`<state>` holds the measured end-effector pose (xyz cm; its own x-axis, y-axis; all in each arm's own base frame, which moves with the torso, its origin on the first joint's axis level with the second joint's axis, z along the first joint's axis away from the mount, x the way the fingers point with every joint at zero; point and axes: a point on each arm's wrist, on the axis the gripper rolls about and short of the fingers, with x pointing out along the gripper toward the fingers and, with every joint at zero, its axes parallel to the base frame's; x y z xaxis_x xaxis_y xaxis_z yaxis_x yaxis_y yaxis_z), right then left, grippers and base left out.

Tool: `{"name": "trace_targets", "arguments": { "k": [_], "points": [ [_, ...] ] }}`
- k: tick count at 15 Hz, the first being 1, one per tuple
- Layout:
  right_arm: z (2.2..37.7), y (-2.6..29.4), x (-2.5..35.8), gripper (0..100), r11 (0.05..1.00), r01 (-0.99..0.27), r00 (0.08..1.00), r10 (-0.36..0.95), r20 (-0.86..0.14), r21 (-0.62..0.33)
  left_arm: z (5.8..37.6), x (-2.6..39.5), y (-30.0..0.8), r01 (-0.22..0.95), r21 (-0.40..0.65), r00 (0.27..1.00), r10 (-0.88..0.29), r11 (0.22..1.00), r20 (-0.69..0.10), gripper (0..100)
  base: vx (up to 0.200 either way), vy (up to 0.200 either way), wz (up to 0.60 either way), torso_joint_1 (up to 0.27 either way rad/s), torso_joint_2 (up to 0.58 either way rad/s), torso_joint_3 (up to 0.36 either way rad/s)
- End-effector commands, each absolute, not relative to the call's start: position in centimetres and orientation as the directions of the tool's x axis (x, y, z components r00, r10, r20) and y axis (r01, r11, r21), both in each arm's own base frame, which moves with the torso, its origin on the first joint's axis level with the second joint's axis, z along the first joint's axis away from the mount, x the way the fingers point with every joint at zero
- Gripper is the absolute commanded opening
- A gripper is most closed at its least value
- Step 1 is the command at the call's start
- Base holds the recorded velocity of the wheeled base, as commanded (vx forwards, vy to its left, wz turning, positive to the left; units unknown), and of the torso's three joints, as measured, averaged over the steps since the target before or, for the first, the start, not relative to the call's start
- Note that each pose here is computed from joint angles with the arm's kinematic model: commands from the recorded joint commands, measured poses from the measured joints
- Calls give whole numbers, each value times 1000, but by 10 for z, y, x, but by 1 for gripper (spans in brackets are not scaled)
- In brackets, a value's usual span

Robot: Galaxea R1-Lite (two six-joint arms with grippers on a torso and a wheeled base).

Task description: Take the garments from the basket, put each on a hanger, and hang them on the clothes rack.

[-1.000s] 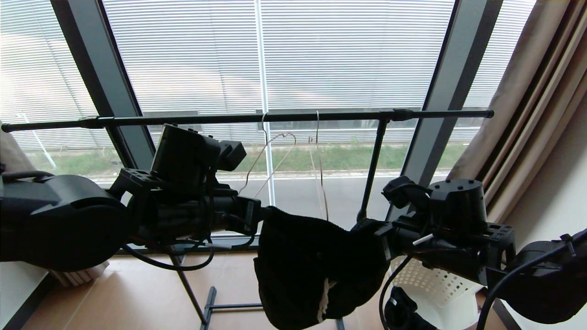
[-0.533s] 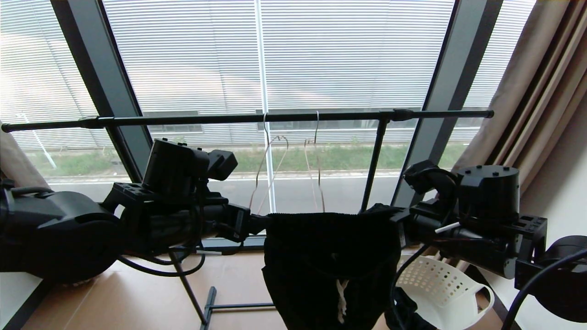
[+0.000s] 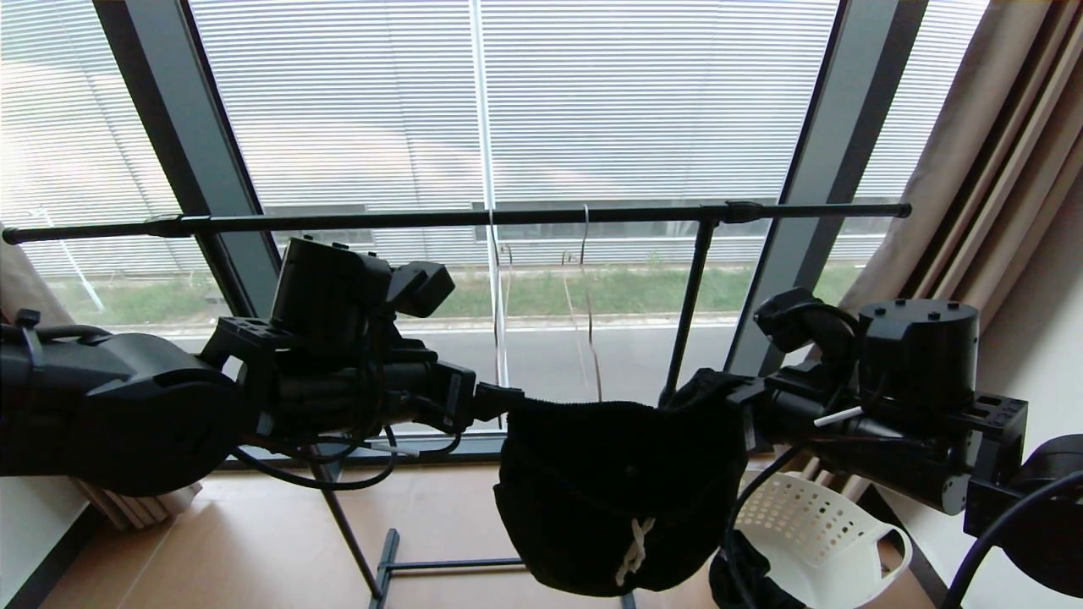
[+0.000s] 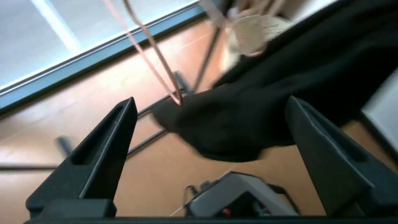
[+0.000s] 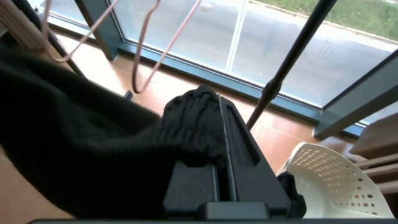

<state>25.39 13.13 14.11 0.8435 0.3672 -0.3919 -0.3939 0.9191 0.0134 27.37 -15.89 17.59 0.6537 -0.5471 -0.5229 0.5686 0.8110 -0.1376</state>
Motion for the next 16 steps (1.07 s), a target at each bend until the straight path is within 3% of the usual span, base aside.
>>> {"name": "trace_targets", "arguments": {
  "k": [1, 5, 6, 9, 16],
  "points": [
    [136, 137, 254, 0, 913, -408, 831, 377, -409, 13, 185, 272, -158, 600, -190, 626, -603, 777, -494, 100, 0, 0, 0, 0, 0, 0],
    [126, 146, 255, 0, 921, -390, 833, 349, -429, -8, 180, 285, -164, 580, -187, 637, -585, 793, -502, 100, 0, 0, 0, 0, 0, 0],
    [130, 145, 254, 0, 921, -389, 838, 350, -419, -9, 175, 302, -168, 504, -131, 702, -493, 854, -513, 100, 0, 0, 0, 0, 0, 0],
    [132, 143, 253, 0, 923, -385, 843, 348, -411, -7, 162, 336, -186, 403, -70, 770, -379, 913, -514, 100, 0, 0, 0, 0, 0, 0],
    [127, 144, 255, 0, 923, -384, 837, 343, -426, -10, 145, 382, -215, 361, -102, 797, -363, 927, -482, 100, 0, 0, 0, 0, 0, 0]
  ]
}}
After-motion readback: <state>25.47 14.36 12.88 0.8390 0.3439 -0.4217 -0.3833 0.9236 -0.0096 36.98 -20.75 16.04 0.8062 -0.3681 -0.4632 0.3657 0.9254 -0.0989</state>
